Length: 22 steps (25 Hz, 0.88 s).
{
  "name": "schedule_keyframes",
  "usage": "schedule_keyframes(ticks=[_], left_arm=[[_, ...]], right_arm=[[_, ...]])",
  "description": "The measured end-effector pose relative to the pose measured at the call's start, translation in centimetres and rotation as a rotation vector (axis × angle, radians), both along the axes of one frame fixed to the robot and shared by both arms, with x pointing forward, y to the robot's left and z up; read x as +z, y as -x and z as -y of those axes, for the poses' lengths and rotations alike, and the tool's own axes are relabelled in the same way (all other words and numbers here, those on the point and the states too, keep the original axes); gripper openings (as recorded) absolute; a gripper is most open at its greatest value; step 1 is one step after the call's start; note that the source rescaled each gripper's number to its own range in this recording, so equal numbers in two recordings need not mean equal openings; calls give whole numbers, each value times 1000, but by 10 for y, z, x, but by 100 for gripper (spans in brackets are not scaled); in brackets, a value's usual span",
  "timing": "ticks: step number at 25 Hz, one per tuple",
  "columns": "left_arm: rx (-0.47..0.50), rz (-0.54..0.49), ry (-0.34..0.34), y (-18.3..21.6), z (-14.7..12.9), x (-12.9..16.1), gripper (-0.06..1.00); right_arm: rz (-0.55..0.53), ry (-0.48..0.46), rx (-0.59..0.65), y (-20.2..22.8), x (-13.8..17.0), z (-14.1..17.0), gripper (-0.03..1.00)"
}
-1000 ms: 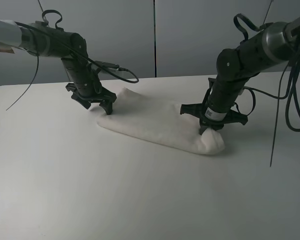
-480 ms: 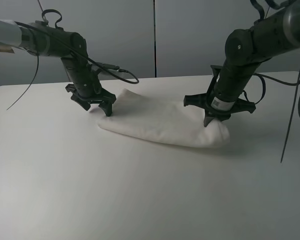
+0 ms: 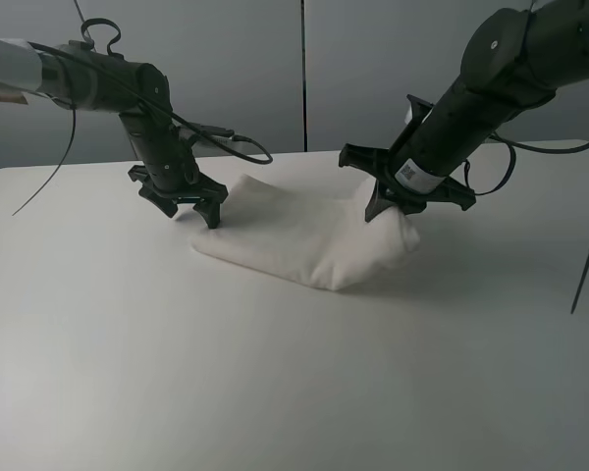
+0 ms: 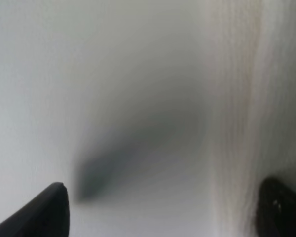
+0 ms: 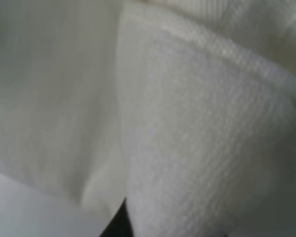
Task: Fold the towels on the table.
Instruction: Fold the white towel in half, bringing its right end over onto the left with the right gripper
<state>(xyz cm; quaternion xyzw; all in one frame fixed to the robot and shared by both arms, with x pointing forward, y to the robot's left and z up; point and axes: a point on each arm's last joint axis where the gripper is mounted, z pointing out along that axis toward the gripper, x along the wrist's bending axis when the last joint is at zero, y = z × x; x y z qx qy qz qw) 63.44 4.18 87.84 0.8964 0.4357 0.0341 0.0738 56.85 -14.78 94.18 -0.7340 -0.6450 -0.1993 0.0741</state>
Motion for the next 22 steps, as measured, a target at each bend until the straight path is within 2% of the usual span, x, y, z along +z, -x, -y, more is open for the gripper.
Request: schedule_keyframes(ticks=[16, 22], left_arm=[[-26, 3, -3, 0, 0, 0, 98], [-32, 2, -3, 0, 0, 0, 98]], right_arm=[[158, -547, 0, -11, 33, -36, 2], [224, -581, 29, -15, 47, -49, 2]])
